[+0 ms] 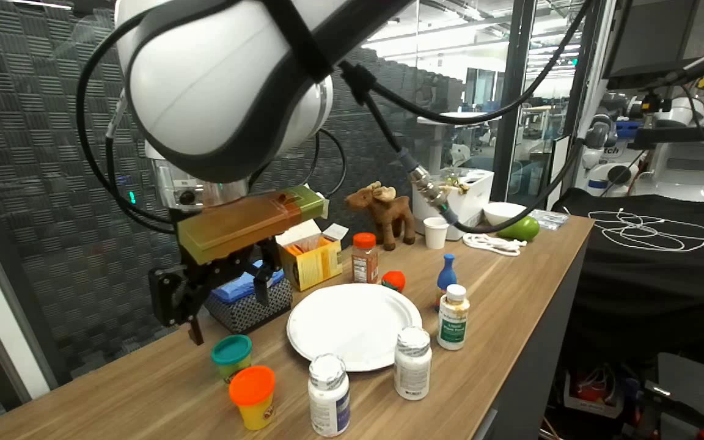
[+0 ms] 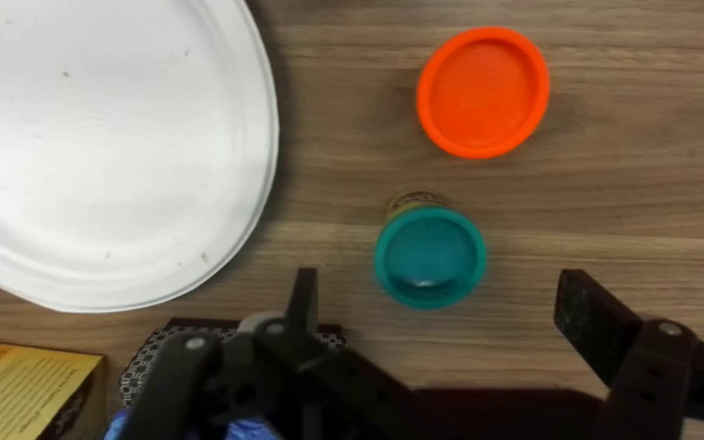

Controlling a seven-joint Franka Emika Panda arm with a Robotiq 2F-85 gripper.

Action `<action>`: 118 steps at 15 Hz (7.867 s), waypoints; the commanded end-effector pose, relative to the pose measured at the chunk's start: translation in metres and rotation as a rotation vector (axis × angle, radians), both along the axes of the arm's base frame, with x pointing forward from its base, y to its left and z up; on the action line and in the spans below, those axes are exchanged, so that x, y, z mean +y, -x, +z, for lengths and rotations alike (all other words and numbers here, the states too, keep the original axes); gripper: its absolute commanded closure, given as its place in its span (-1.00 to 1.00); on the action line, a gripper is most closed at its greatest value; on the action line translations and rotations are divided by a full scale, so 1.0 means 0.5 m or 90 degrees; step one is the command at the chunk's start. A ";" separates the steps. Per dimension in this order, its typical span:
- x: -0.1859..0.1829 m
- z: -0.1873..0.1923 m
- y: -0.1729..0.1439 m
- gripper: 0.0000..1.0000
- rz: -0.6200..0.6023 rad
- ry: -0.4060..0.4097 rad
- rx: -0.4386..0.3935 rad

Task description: Put the bottles and orange plushie around the white plate on the white plate

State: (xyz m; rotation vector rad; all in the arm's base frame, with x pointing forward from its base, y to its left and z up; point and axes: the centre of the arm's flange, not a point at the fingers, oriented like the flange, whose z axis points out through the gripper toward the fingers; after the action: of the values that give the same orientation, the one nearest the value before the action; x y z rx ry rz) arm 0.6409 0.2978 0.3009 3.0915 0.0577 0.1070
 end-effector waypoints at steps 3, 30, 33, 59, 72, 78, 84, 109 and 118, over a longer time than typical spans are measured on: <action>0.044 -0.018 -0.065 -1.00 -0.046 -0.027 0.035; -0.082 0.050 -0.051 0.50 -0.122 0.076 -0.067; -0.151 0.029 -0.053 0.50 -0.146 0.064 -0.058; -0.267 -0.042 0.005 0.50 -0.168 0.015 -0.114; -0.277 -0.100 -0.001 -0.50 -0.157 0.002 -0.107; -0.276 -0.083 0.006 -1.00 -0.161 0.005 -0.105; -0.220 0.003 0.020 -1.00 -0.146 0.028 -0.107; 0.089 -0.094 0.147 -1.00 0.110 0.072 -0.057; 0.070 -0.081 0.140 0.43 0.079 0.126 -0.009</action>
State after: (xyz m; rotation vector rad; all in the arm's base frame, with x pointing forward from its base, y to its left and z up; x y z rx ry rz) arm 0.5658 0.3294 0.2488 2.9215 0.2536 0.1236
